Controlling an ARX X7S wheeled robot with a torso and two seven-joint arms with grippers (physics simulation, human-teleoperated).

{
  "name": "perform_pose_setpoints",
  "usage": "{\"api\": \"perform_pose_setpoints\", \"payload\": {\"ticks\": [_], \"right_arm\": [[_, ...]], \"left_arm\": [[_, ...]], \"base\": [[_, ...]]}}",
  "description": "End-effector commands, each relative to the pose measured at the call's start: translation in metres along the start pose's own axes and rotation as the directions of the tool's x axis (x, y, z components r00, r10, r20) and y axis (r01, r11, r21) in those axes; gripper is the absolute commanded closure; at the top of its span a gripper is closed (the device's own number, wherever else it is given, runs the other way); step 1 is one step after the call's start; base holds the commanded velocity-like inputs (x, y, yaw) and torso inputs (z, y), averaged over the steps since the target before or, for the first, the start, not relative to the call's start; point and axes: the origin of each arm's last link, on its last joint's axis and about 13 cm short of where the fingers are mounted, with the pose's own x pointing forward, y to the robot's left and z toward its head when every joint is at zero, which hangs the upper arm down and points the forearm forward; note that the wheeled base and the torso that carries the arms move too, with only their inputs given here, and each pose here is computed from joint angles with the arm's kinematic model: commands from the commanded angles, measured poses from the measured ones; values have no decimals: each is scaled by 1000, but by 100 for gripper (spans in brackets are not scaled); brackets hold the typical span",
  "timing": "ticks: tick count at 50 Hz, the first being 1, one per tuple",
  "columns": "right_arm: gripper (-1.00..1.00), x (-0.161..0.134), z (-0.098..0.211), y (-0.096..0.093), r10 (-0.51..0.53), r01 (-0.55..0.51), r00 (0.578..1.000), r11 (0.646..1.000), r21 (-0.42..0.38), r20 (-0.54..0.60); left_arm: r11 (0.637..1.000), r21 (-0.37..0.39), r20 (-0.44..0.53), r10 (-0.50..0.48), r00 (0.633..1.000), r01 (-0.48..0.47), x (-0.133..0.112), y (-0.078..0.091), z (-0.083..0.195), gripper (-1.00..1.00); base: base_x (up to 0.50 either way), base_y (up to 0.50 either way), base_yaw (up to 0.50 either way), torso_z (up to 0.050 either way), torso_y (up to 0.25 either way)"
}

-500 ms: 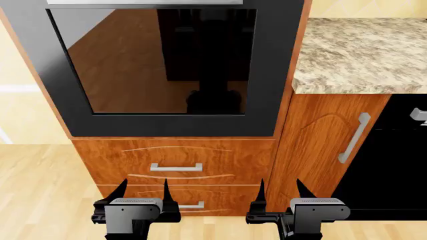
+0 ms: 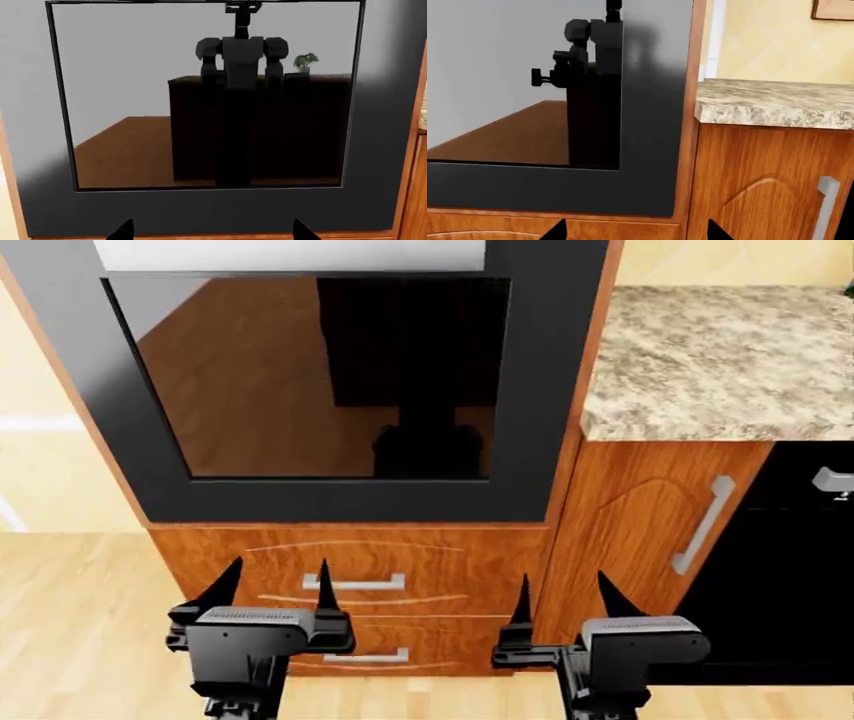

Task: Open the microwave door

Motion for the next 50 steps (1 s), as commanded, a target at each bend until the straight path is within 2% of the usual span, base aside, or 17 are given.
{"api": "perform_pose_setpoints", "payload": {"ticks": [1, 7, 13, 19, 27, 33, 37, 42, 50], "right_arm": [[-100, 15, 45, -7, 13, -4, 987, 999, -52, 160], [-100, 24, 101, -19, -6, 25, 949, 998, -57, 316], [-100, 21, 157, -27, -7, 49, 884, 996, -76, 468], [-100, 19, 192, -30, 8, 55, 833, 994, -98, 554], [-100, 9, 221, -31, 19, 57, 775, 993, -100, 631], [-100, -2, 237, -34, 5, 78, 733, 993, -92, 680], [-100, -4, 242, -35, -1, 86, 717, 992, -87, 697], [-100, -6, 242, -34, 1, 84, 719, 993, -88, 695], [-100, -4, 235, -35, -4, 89, 741, 992, -93, 672]], "left_arm": [[999, 25, 174, -25, 984, 21, 21, 6, 49, -100], [998, 50, 315, -49, 948, 35, 29, 11, 102, -100], [998, 57, 448, -49, 893, 26, 37, 17, 151, -100], [998, 64, 539, -42, 841, 9, 42, 23, 186, -100], [997, 63, 643, -15, 766, -33, 36, 30, 228, -100], [998, 52, 702, -4, 712, -45, 24, 33, 249, -100], [998, 50, 723, -3, 691, -47, 21, 35, 257, -100], [998, 36, 717, 4, 697, -43, 22, 36, 253, -100], [999, 29, 716, 4, 698, -34, 23, 35, 252, -100]], "base": [[0, 0, 0, 50, 0], [0, 0, 0, 50, 0], [0, 0, 0, 50, 0], [0, 0, 0, 50, 0], [0, 0, 0, 50, 0], [0, 0, 0, 50, 0], [0, 0, 0, 50, 0], [7, 0, 0, 16, 0], [475, -40, 0, 0, 0]]}}
